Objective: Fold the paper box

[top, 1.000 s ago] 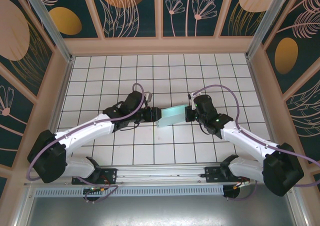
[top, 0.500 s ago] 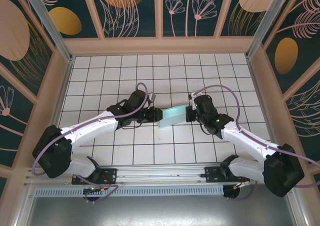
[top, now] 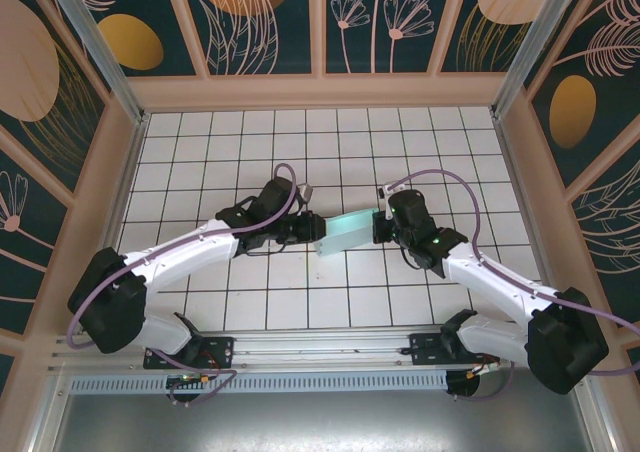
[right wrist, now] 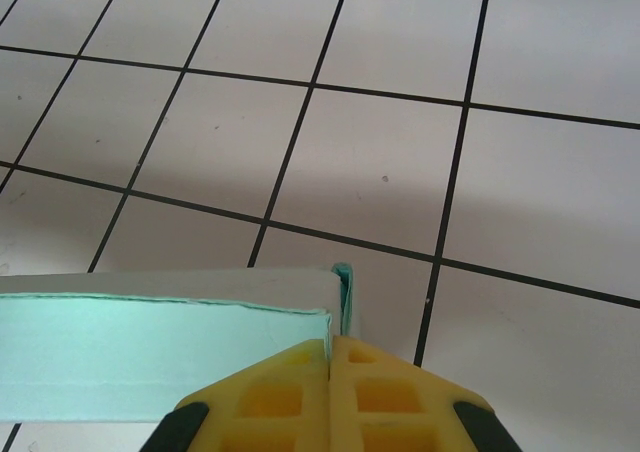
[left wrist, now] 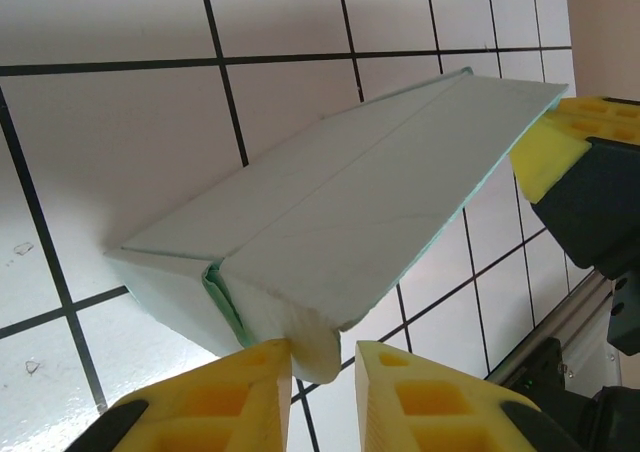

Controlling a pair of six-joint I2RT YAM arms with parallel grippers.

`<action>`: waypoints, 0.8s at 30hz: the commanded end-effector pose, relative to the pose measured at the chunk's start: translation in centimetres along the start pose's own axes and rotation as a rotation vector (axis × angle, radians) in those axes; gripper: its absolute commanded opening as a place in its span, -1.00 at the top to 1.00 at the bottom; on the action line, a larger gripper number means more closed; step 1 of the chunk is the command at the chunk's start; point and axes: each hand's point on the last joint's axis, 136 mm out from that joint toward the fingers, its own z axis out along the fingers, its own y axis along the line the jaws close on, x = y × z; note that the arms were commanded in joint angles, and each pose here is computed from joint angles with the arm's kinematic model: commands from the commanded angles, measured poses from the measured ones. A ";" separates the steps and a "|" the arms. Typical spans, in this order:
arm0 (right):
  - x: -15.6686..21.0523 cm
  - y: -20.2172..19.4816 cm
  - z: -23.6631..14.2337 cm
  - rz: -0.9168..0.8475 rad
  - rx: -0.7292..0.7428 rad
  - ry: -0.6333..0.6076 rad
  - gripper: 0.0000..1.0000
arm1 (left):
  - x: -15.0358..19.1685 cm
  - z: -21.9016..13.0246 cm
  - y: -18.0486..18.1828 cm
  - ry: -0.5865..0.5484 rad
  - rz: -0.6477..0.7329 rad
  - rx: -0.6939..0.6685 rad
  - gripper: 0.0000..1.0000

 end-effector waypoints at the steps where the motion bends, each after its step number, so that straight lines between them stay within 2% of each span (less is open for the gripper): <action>1: -0.5 1.3 -0.5 0.014 -0.060 -0.021 1.00 | -0.7 0.6 -2.0 0.005 0.015 0.072 0.57; 11: 0.0 0.9 -0.5 0.014 -0.047 -0.014 1.00 | 0.0 1.0 -0.4 0.025 0.032 0.006 0.61; 18: 1.9 0.4 -0.1 0.009 -0.031 0.001 1.00 | 0.9 1.1 1.2 0.033 0.022 -0.034 0.61; 24: 2.8 0.4 0.1 0.028 -0.033 0.002 1.00 | 0.3 0.8 0.9 0.005 0.038 -0.030 0.54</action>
